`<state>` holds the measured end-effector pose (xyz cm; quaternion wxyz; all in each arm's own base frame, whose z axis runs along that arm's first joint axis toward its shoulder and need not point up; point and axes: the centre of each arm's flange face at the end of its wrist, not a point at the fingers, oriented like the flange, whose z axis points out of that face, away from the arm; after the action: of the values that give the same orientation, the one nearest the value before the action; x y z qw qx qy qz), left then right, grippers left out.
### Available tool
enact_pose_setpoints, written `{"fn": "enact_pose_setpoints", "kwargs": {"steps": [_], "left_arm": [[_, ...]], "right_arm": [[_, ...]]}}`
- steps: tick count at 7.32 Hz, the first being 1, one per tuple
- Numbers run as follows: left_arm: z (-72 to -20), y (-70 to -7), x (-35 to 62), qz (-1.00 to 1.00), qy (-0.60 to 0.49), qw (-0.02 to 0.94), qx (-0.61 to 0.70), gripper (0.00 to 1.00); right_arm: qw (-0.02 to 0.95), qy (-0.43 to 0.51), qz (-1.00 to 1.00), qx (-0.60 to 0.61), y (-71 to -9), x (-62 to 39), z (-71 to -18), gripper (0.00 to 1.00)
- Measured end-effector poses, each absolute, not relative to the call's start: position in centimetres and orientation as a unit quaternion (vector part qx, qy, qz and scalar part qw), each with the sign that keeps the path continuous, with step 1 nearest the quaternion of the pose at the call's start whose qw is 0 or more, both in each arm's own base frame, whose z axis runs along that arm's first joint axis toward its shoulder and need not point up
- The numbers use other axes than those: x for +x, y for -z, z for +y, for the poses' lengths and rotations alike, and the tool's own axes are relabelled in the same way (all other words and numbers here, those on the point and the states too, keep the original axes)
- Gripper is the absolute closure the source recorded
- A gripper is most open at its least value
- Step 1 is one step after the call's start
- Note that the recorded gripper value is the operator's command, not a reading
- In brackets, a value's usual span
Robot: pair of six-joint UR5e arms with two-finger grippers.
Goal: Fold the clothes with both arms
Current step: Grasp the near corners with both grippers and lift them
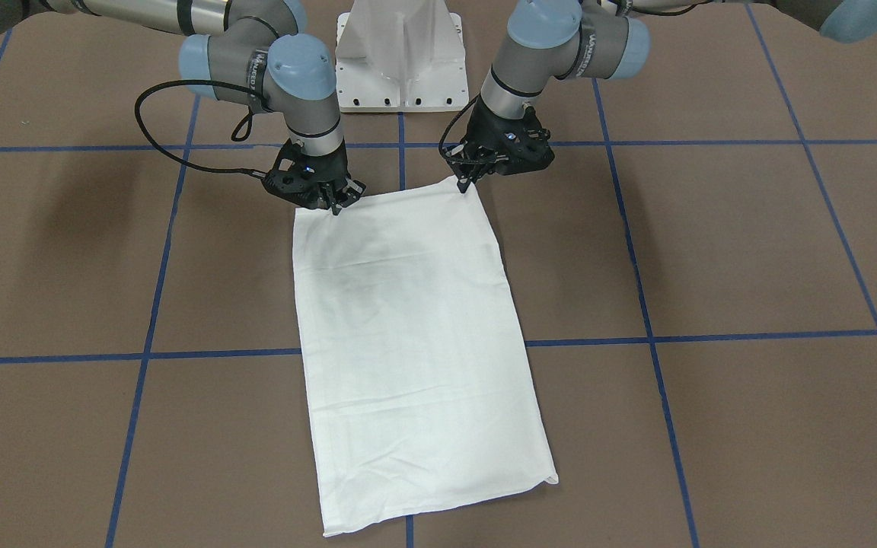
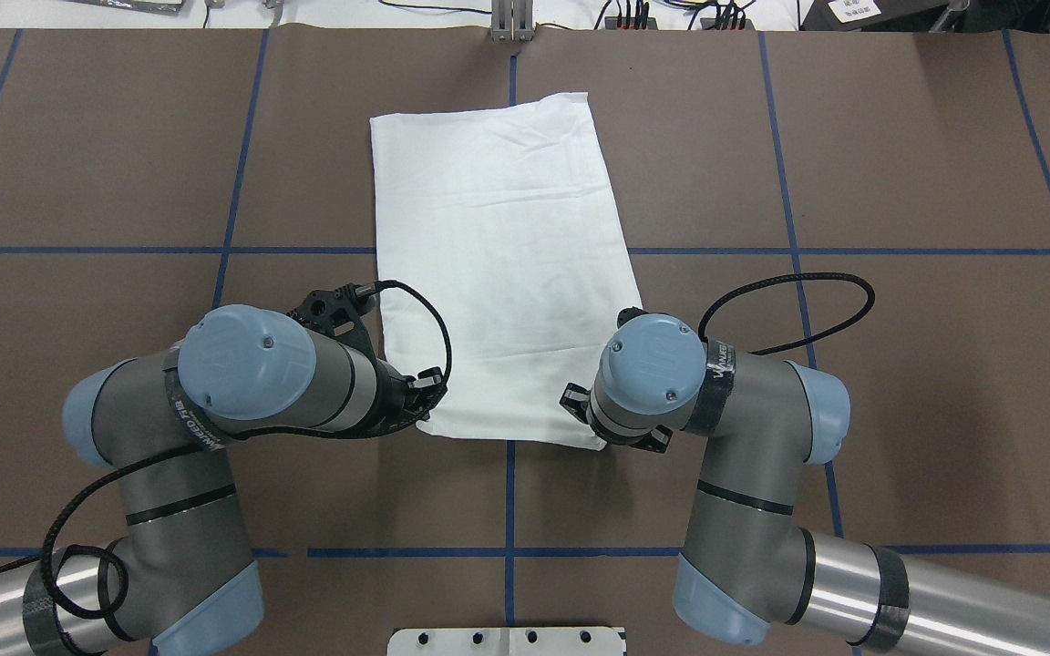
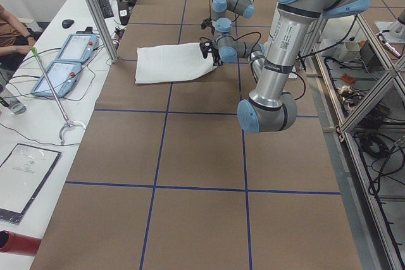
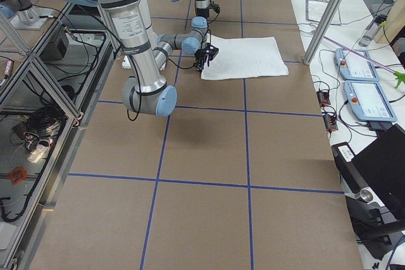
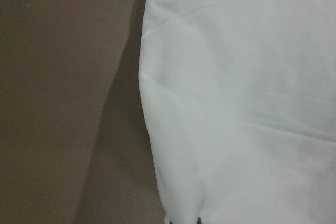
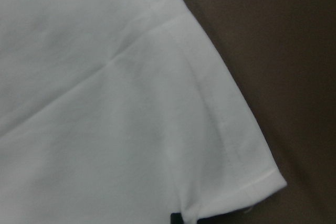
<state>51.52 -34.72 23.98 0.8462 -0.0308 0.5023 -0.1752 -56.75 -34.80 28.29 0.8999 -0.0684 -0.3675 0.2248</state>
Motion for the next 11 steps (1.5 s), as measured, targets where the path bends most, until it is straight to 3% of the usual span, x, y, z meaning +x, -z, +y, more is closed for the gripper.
{"fn": "enact_pose_setpoints", "kwargs": {"steps": [6, 11], "left_arm": [[-33.6, -22.1, 50.8, 0.520, 0.167, 0.836, -0.046, 1.00], [-22.8, -19.1, 47.5, 0.551, 0.105, 0.821, -0.105, 1.00]], "right_arm": [[0.878, -0.232, -0.410, -0.087, -24.7, -52.3, -33.1, 1.00], [0.865, -0.153, -0.435, -0.196, -19.4, -46.4, -25.8, 1.00]]}}
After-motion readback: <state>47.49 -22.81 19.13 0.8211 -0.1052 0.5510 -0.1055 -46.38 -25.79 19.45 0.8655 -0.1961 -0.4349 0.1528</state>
